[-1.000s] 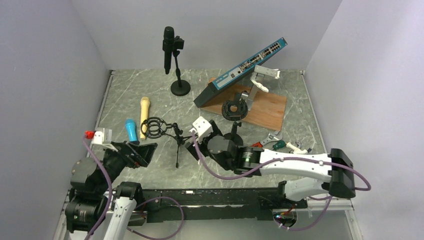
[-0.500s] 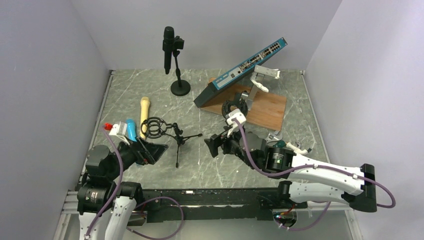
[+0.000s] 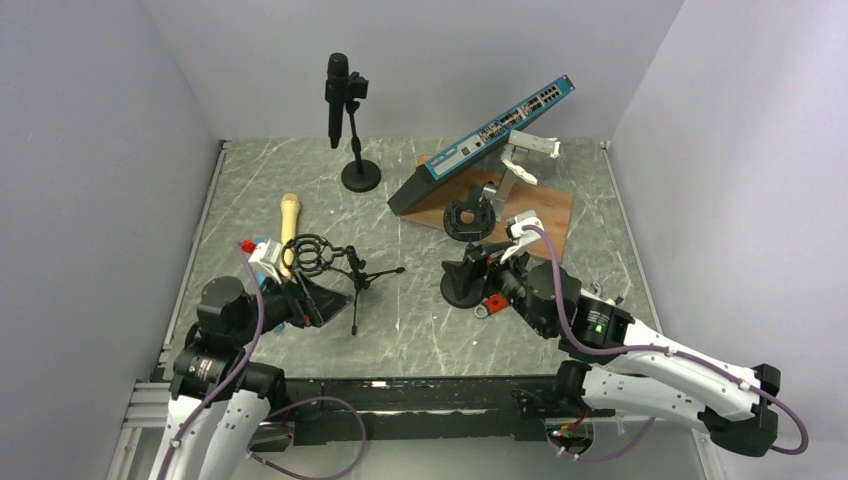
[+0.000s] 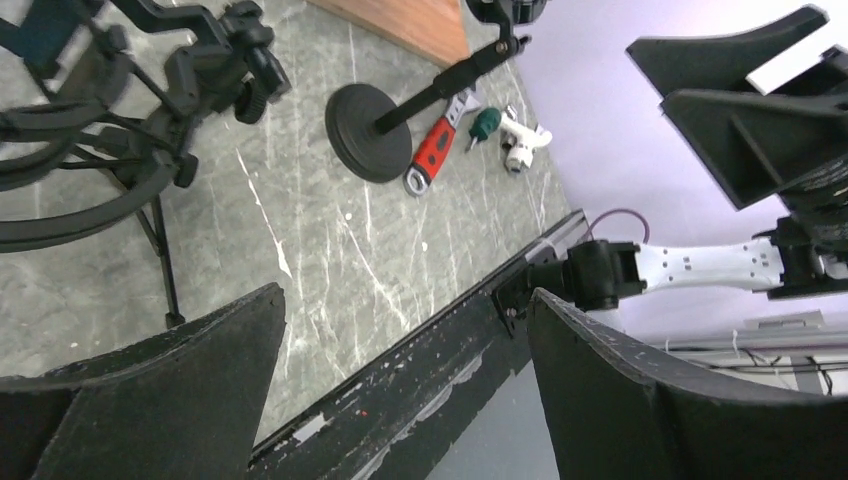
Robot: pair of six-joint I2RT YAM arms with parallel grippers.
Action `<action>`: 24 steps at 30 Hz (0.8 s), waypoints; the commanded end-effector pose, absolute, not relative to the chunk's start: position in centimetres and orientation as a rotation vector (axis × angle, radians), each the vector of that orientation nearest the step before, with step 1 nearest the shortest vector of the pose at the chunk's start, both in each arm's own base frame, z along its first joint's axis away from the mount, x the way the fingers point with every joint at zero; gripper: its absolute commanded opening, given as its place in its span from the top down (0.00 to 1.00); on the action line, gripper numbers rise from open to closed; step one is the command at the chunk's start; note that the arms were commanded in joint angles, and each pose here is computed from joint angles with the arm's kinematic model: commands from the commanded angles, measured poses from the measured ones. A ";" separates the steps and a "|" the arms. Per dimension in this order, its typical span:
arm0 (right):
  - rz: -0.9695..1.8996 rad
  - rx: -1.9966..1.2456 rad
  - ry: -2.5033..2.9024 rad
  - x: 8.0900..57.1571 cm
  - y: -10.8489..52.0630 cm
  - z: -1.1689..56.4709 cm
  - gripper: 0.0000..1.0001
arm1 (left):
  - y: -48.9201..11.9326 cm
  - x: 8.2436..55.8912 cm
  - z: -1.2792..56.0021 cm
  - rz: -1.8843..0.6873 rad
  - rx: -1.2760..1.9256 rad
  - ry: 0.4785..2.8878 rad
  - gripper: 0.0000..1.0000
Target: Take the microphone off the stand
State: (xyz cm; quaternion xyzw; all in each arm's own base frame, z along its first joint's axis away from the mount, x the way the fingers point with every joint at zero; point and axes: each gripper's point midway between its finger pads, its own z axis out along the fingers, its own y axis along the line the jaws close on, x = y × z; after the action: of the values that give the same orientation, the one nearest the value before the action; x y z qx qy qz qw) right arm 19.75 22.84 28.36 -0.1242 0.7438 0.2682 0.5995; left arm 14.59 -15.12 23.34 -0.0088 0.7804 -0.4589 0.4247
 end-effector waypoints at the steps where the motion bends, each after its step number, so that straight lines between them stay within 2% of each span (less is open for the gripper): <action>1: 0.633 -0.253 1.706 19.8 22.2 29.1 0.00 | -16.1 15.4 23.2 -1.118 0.004 1.963 0.08; 6: 0.626 -0.251 1.709 19.8 22.1 29.2 0.01 | -19.3 15.7 21.6 -1.080 0.065 2.024 0.09; 9: 0.628 -0.249 1.716 19.8 22.0 29.1 0.01 | -22.0 15.2 19.4 -0.910 0.160 2.130 0.08; 12: 0.627 -0.238 1.722 19.6 21.4 29.1 0.00 | -23.0 16.6 18.1 -0.699 0.141 2.193 0.06; 18: 0.632 -0.188 1.715 18.9 19.4 29.6 0.00 | -26.2 18.7 15.1 -0.648 0.108 2.245 0.06; 24: 0.620 -0.156 1.711 18.5 17.7 29.7 0.00 | -27.1 20.9 12.0 -0.468 0.063 2.320 0.12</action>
State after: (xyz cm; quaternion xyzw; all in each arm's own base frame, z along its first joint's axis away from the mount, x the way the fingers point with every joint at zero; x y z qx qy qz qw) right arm 18.51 19.01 29.62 -0.0880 0.7389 0.2771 0.6079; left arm 17.99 -25.73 10.70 0.0671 0.9186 -0.1944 0.3374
